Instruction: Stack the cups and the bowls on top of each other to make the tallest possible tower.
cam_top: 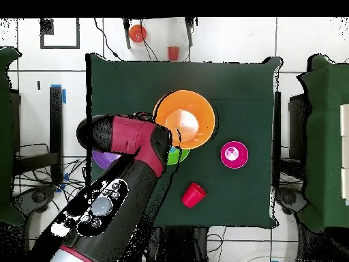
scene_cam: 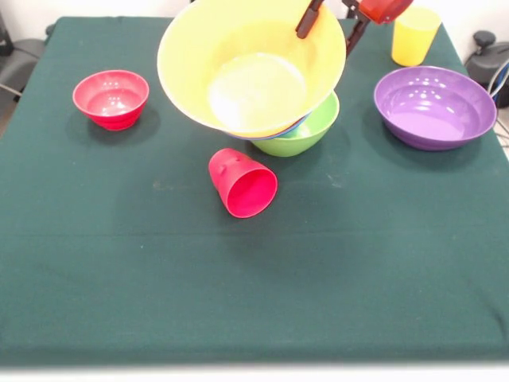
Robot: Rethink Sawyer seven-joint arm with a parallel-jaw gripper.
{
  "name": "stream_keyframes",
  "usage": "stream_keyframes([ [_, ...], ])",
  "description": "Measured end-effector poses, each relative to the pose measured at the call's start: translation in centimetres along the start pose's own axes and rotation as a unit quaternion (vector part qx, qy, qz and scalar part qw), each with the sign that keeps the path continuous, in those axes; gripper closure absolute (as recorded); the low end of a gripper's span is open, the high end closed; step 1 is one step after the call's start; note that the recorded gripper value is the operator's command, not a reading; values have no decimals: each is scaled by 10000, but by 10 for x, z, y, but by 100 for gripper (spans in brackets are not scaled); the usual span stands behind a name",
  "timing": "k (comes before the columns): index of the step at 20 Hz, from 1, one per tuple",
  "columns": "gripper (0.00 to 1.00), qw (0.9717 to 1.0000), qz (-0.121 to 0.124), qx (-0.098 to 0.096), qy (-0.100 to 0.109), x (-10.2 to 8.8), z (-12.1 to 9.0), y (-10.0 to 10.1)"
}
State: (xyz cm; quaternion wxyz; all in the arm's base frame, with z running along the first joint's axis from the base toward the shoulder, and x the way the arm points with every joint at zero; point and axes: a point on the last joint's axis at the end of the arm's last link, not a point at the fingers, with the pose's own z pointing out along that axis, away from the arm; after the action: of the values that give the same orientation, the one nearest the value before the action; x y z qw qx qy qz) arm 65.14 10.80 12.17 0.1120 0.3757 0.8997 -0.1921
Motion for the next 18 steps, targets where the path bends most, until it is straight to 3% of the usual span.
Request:
stream_keyframes([
  [8,0,10000,13,-19,-37,-2,2,-1],
  [18,0,9985,149,-232,-476,-23,34,-11],
])
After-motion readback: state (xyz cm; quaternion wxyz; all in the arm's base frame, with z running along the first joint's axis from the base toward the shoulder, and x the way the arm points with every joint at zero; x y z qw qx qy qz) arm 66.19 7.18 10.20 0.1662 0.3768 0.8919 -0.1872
